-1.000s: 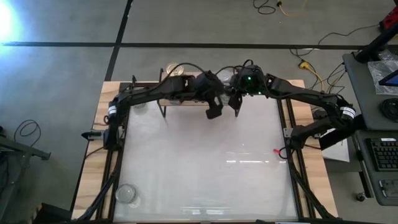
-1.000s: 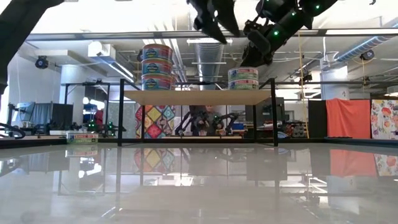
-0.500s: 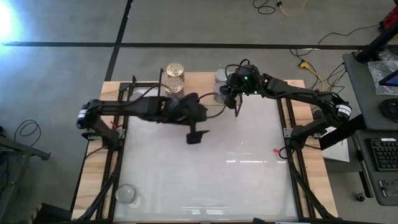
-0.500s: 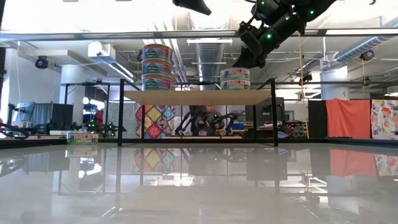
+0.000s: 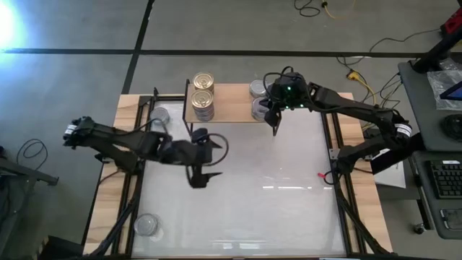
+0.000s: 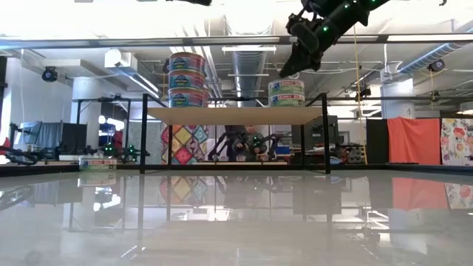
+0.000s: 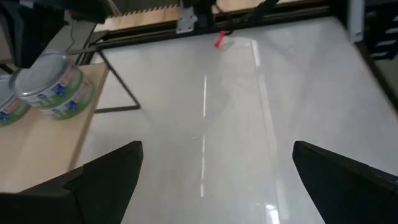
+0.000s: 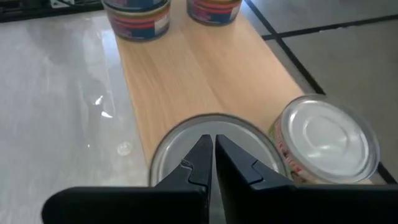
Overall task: Stack canned seafood by type on shelf
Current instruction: Stack the green tuna can on top of the other green tuna on the shelf
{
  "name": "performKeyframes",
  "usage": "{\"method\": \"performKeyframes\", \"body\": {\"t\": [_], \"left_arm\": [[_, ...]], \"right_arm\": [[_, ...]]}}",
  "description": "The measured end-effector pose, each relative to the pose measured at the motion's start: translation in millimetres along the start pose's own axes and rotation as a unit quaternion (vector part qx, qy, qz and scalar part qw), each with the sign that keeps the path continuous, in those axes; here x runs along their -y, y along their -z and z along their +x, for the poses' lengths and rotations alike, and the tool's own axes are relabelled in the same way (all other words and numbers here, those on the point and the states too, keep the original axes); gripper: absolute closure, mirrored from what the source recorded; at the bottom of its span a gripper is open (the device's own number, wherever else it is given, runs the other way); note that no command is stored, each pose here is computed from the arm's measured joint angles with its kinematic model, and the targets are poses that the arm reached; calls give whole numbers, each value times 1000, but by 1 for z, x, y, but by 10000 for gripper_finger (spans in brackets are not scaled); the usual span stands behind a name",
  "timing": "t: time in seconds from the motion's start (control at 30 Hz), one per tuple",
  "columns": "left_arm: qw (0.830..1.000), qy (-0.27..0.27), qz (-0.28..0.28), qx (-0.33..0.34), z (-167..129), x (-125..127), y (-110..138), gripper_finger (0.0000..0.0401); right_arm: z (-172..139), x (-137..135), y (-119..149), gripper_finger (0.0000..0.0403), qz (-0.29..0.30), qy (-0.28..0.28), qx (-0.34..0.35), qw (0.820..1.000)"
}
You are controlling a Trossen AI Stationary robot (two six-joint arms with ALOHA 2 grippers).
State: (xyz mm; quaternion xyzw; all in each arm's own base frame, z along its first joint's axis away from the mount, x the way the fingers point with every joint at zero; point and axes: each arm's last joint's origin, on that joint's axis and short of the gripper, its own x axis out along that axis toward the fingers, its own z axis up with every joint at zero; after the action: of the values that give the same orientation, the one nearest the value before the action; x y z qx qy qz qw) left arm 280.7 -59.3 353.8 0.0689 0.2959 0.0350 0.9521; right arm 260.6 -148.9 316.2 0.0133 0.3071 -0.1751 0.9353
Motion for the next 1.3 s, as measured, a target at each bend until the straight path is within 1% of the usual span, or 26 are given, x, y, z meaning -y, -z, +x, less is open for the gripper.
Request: {"method": "performKeyframes", "body": {"t": [0.23,0.37,0.5,0.8,0.93,1.0,1.1,1.17,1.3], "left_arm": [[1000,20,-11,8,-18,36,7,4],[999,34,-17,11,-26,54,10,4],[999,35,-32,3,-28,68,21,4],[990,36,-120,-58,-19,89,62,4],[982,27,-161,-98,-19,95,79,4],[974,27,-188,-128,-20,98,89,4],[953,29,-236,-186,-26,106,103,4],[934,35,-272,-228,-32,113,111,4],[889,44,-341,-301,-44,132,123,4]], "right_arm": [[8,-3,9,390,15,-8,-33,999],[16,-2,9,390,24,-8,-31,999],[21,-1,8,390,24,-7,-28,999],[19,-1,5,390,24,-6,-26,999],[13,-1,-5,390,24,-6,-12,1000],[5,-4,-14,390,16,-7,3,1000],[-13,-10,-32,390,1,-15,24,1000],[-27,-18,-42,390,-10,-24,35,999],[-53,-42,-57,390,-33,-56,73,995]]}}
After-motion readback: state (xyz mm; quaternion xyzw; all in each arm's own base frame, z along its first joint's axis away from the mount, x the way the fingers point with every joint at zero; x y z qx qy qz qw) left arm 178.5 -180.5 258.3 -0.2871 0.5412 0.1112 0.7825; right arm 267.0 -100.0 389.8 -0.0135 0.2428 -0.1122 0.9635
